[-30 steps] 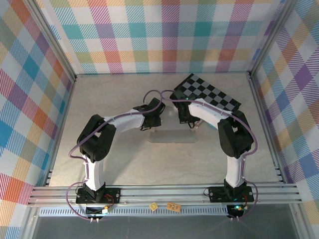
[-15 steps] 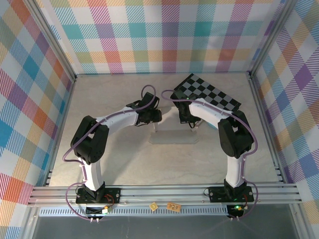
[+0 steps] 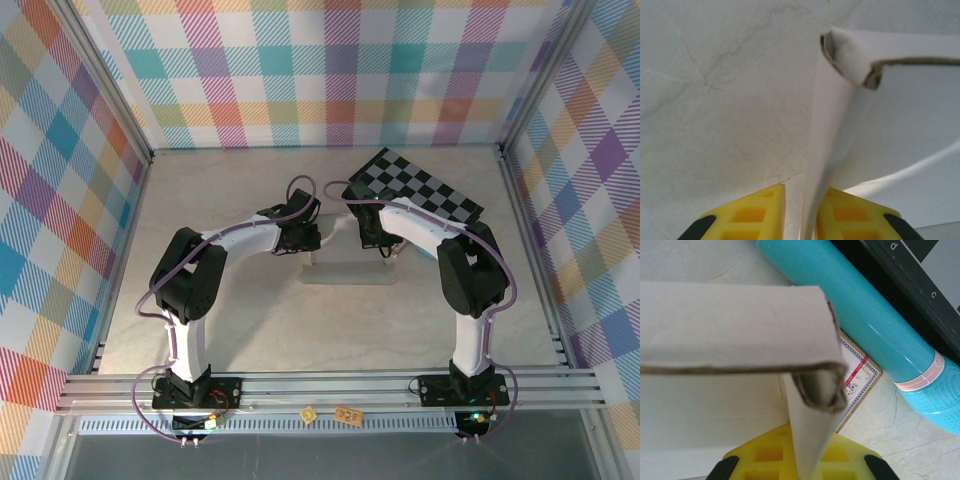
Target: Fold the paper box
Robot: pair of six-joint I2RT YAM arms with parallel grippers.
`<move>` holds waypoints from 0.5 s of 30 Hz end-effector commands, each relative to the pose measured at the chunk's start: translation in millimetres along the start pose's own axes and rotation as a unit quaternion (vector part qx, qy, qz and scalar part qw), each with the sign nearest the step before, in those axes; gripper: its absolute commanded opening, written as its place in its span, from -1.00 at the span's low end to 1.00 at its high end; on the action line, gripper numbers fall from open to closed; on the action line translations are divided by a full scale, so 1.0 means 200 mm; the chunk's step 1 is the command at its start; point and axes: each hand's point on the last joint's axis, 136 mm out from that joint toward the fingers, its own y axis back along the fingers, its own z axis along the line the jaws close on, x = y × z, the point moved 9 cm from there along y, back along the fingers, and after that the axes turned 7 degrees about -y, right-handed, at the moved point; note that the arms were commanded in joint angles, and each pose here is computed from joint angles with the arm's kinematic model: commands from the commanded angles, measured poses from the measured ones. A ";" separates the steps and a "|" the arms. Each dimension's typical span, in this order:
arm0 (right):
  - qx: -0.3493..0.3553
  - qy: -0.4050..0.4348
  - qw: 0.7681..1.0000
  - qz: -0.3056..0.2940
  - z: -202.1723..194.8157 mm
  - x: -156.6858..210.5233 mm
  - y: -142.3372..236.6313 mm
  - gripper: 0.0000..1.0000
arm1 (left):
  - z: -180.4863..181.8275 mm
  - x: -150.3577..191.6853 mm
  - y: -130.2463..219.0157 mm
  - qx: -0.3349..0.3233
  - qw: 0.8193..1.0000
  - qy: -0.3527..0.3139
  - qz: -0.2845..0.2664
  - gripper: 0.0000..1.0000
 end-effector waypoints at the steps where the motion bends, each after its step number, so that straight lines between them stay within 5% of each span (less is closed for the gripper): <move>1: 0.010 0.006 1.000 0.000 -0.04 0.01 0.04 -1.00 | 0.02 -0.03 0.00 -0.020 1.000 -0.002 -0.010 -0.71; 6: 0.012 0.006 1.000 0.002 -0.04 0.01 0.03 -1.00 | 0.01 -0.04 0.02 -0.032 0.999 -0.005 -0.019 -0.73; 9: 0.016 0.004 1.000 0.003 -0.04 0.01 0.03 -1.00 | 0.02 -0.03 0.02 -0.065 0.998 -0.010 -0.016 -1.00; 15: 0.023 -0.001 1.000 0.005 -0.04 0.02 0.02 -1.00 | 0.05 0.04 0.03 -0.157 0.988 0.010 -0.002 -1.00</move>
